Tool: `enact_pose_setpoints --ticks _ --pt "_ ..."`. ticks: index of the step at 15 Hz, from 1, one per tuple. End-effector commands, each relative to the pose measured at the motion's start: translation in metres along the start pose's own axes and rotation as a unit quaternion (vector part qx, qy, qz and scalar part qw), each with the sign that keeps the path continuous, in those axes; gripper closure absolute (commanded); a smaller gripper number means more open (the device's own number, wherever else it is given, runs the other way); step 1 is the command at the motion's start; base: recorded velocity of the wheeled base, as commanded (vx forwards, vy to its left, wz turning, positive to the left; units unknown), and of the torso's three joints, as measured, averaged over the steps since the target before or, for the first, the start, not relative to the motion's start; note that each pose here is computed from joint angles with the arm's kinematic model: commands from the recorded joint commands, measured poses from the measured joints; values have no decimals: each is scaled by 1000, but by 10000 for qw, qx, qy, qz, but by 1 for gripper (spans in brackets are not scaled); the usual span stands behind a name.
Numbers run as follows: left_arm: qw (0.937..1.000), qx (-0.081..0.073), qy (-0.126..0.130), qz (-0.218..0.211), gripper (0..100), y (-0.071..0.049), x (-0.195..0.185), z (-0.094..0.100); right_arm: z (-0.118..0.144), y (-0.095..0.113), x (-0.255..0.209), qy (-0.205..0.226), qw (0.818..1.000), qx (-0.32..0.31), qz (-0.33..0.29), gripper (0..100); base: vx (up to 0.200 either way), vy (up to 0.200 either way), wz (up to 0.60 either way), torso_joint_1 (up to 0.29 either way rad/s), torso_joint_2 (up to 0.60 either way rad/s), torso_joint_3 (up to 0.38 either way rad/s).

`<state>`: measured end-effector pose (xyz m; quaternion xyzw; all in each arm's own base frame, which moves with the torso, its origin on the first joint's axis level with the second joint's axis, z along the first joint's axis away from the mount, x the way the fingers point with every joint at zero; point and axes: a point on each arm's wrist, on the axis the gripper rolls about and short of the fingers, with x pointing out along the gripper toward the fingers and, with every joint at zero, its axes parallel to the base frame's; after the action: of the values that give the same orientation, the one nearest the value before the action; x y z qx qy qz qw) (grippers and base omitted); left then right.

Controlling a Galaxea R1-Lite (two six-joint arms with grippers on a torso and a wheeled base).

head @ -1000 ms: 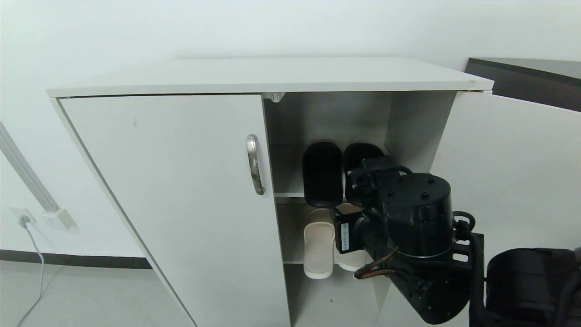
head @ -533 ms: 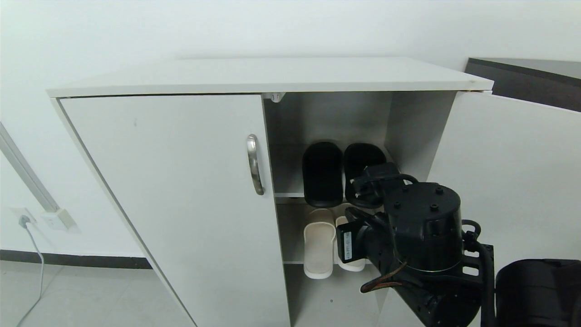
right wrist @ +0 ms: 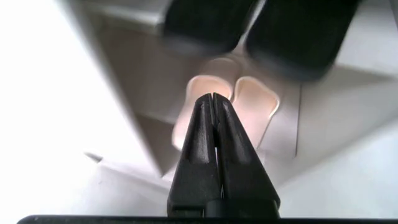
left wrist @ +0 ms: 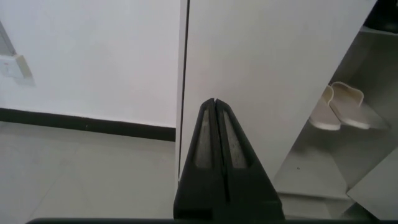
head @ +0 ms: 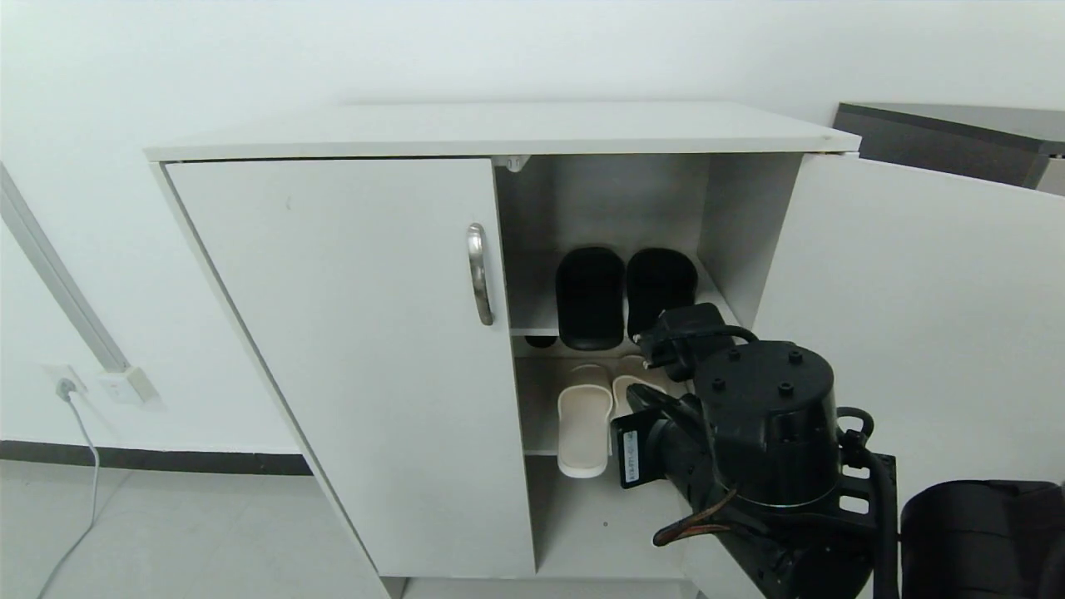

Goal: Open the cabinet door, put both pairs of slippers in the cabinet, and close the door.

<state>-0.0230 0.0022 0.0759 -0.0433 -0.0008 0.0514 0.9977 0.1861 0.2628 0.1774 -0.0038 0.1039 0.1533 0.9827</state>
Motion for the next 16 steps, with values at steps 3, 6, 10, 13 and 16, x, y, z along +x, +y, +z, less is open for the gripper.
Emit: enact_pose_setpoints --ticks 3,6,10,13,16 --pt "10000 -3 1 0 100 0 0 0 -5 1 3 61 10000 -47 -17 100 -200 0 0 -2 2 4" --pt "10000 -4 -6 0 100 0 0 0 -8 1 6 92 9999 -59 -30 100 -200 0 0 2 -2 2" --pt "10000 -4 -6 0 100 0 0 0 -11 -6 10 83 9999 13 -111 100 -200 0 0 5 1 5" --pt "10000 -4 -6 0 100 0 0 0 -14 -14 13 171 9999 -14 -20 100 -133 0 0 -2 5 2" --pt "10000 -4 -6 0 100 0 0 0 -15 -14 14 189 9998 -43 -23 100 0 0 0 0 0 0"
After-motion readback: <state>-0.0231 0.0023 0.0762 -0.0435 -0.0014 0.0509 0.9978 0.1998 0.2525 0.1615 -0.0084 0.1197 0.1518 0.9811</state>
